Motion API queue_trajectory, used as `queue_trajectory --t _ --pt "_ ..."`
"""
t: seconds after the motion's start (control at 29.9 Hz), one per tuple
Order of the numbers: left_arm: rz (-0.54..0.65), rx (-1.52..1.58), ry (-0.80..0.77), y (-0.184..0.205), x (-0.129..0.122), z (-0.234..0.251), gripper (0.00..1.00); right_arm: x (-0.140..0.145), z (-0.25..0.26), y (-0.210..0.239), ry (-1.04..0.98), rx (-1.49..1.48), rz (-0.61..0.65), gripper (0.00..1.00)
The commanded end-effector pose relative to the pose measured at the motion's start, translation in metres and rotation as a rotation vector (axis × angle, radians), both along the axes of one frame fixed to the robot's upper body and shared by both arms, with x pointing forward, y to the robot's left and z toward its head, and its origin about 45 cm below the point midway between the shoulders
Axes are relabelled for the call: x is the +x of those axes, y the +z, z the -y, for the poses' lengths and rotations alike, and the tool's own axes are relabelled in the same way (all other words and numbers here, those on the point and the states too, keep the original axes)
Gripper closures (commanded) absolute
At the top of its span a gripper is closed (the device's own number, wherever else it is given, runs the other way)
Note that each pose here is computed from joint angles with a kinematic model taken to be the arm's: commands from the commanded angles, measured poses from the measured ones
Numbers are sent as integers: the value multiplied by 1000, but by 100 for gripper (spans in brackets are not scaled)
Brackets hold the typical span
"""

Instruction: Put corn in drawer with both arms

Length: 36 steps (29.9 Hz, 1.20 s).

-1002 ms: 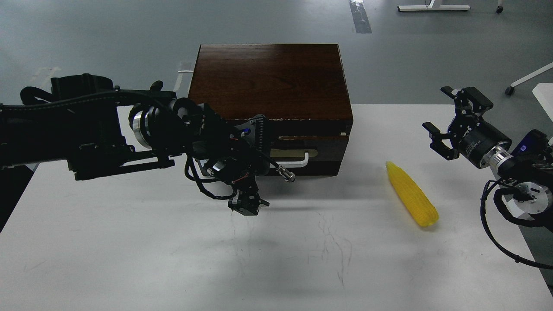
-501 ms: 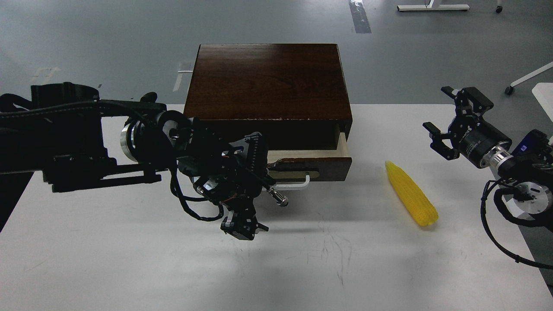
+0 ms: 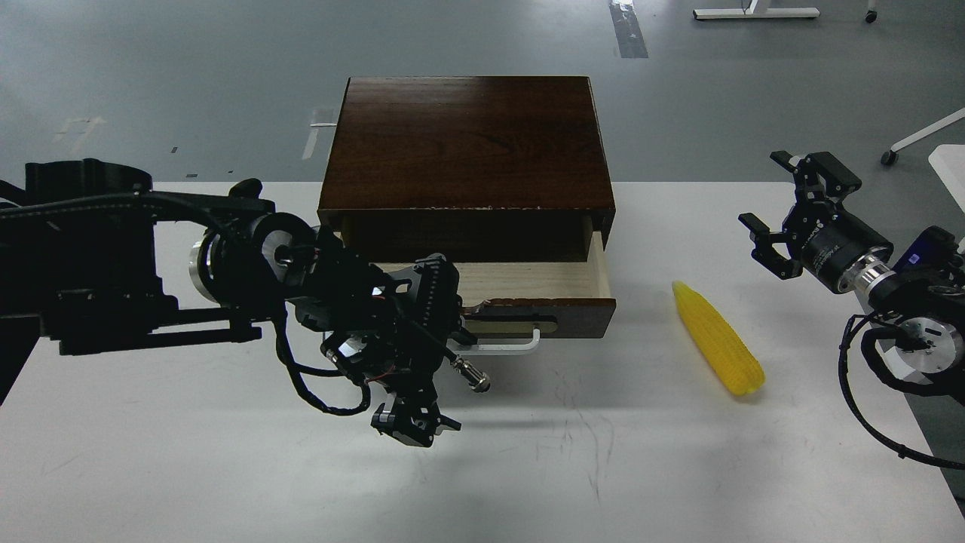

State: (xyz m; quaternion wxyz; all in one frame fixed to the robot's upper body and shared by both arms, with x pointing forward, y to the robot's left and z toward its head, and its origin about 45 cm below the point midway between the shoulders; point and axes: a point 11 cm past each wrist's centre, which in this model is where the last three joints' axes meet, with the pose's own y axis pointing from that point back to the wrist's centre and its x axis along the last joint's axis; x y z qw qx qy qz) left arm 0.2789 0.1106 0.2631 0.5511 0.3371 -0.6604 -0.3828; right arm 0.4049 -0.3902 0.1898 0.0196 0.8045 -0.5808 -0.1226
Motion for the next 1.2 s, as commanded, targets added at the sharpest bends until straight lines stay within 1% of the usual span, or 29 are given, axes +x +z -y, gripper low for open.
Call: queue_trajectory --t 0.0,0.33,0.47,0.57,0.6,0.67,0.7,0.74,0.8,0.84,0.87,0.94,0.97,1.0,1.07,1.14,1.17 --pt "8 -2 -7 3 0 2 2 0 1 0 0 -2 0 0" --pt "62 -15 -27 21 8 11 2 0 -2 -1 2 2 -1 0" --pt "107 -36 -39 38 12 17 2 0 0 0 0 0 0 0" --pt "155 -109 -55 65 14 30 2 0 1 1 -2 -2 1 0" --pt "124 -166 -36 78 12 37 2 0 2 1 -3 -3 1 0" --pt "45 -242 4 91 8 42 2 0 3 1 -4 -4 1 0" --pt "-62 -325 58 106 5 48 2 0 3 2 -4 -4 3 0" --pt "-122 -365 82 113 3 50 2 0 3 1 -5 -5 1 0" --pt "-347 -530 200 144 6 56 2 0 3 2 -4 -4 3 0" --pt "-403 -577 231 153 9 56 2 0 3 2 -5 -5 3 0" --pt "-511 -669 298 170 17 54 2 0 3 2 -5 -5 3 0" --pt "-624 -758 370 184 28 49 2 0 4 2 -5 -5 3 0" --pt "-735 -845 445 194 41 41 2 0 5 2 -7 -7 3 0" --pt "-791 -895 484 200 48 36 2 0 5 3 -7 -7 3 0" --pt "-982 -1090 637 216 81 7 2 -1 11 6 -12 -15 6 0" --pt "-1046 -1170 709 216 97 -11 2 -2 15 7 -15 -19 7 0" --pt "-1087 -1247 779 215 111 -32 2 -3 18 9 -16 -22 8 0"
